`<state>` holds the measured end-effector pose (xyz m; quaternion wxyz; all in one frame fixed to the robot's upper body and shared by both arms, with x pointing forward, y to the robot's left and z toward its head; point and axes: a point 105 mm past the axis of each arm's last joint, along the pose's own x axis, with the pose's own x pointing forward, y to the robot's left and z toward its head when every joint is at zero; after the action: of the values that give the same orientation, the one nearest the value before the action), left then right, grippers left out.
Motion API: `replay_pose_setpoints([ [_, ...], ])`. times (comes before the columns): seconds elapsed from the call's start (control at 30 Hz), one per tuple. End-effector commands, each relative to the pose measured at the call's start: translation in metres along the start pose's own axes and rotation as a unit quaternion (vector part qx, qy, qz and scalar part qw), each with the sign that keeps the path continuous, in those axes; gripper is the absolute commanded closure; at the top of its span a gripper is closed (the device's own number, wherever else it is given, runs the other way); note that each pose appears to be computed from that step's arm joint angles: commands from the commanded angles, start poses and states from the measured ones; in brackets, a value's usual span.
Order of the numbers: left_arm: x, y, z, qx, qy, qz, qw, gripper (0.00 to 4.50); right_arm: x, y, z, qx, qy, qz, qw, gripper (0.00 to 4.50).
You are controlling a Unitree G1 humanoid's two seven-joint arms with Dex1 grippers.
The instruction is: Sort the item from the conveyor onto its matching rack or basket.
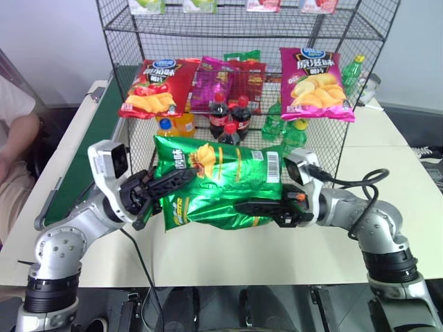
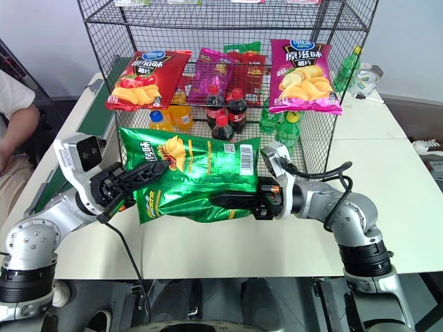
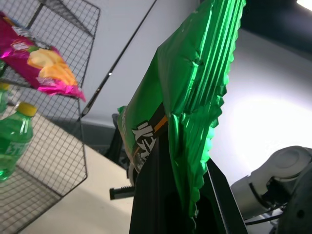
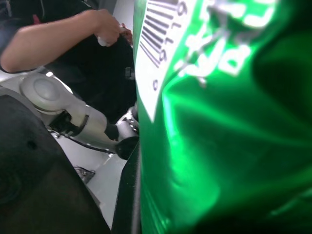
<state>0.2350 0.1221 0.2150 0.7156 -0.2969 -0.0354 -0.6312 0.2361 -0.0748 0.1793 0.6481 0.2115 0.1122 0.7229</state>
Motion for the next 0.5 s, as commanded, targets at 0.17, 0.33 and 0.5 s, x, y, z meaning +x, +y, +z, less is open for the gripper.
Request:
replay_pose_setpoints([
  [0.17, -0.023, 0.004, 0.017, 0.063, 0.012, 0.054, 0.997, 1.64, -0.013, -0.014, 0.004, -0.108, 0.039, -0.075, 0.991, 4.43],
  [0.33, -0.049, 0.018, 0.026, 0.162, 0.024, 0.137, 0.977, 0.00, -0.019, -0.023, 0.031, -0.328, 0.080, -0.161, 0.927, 4.43],
  [0.5, -0.068, 0.027, 0.034, 0.220, 0.028, 0.196, 0.955, 0.00, -0.018, 0.008, 0.088, -0.534, 0.042, -0.187, 0.824, 4.43],
])
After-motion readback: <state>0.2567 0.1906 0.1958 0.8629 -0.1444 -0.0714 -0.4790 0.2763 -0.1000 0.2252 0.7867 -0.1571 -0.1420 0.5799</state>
